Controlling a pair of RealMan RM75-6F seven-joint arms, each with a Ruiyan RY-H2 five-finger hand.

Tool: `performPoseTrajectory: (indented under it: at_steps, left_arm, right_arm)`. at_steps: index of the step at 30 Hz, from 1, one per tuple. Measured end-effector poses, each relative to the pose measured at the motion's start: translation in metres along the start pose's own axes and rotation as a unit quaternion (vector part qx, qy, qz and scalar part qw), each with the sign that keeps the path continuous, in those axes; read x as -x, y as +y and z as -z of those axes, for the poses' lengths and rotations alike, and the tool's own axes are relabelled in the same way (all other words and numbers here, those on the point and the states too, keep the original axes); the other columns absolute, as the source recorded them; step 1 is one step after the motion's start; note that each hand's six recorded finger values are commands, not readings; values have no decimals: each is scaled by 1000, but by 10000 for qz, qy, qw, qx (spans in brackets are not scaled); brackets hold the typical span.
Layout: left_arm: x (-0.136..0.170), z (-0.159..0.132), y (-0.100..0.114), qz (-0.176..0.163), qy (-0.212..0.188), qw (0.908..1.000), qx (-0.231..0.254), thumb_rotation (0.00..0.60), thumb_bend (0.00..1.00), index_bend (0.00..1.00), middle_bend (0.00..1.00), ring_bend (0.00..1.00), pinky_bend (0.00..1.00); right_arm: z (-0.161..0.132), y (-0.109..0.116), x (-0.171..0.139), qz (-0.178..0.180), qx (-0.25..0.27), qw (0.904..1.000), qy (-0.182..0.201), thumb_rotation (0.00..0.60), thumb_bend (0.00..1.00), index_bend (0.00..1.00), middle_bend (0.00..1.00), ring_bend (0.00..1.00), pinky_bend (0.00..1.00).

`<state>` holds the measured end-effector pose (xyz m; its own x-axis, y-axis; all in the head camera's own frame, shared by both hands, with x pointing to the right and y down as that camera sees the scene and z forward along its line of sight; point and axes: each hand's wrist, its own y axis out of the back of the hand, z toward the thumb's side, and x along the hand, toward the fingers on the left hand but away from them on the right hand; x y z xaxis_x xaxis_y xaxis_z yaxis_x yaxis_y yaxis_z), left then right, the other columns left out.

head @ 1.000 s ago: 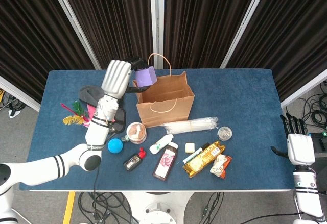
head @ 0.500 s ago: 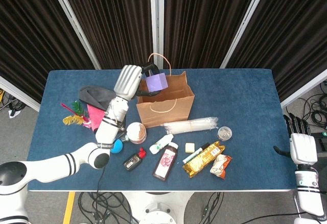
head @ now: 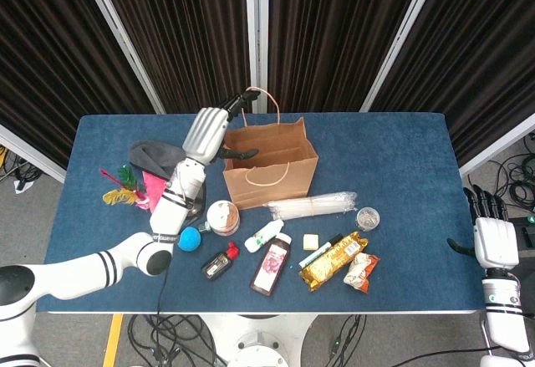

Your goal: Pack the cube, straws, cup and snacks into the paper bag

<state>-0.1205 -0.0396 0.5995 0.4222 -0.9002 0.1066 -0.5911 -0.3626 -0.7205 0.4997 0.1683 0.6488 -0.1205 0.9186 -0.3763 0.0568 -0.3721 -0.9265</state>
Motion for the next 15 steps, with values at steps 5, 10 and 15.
performPoseTrajectory:
  at_steps: [5,10,15]
  left_arm:
    - [9,-4,16,-108,-20,9997,-204,600,30,216,329,311,380]
    - [27,1,57,-516,-99,9906,-1264,600,40,217,329,311,380]
    - [56,32,104,-774,224,9674,-2400,600,44,249,329,311,378]
  right_arm:
    - [-3,1,1,9,-8,10000,44,600,0,0,0,0,0]
    - [-10,2,2,11,-13,9999,146,600,0,0,0,0,0]
    - [-15,3,-2,23,-5,9997,253,600,0,0,0,0,0]
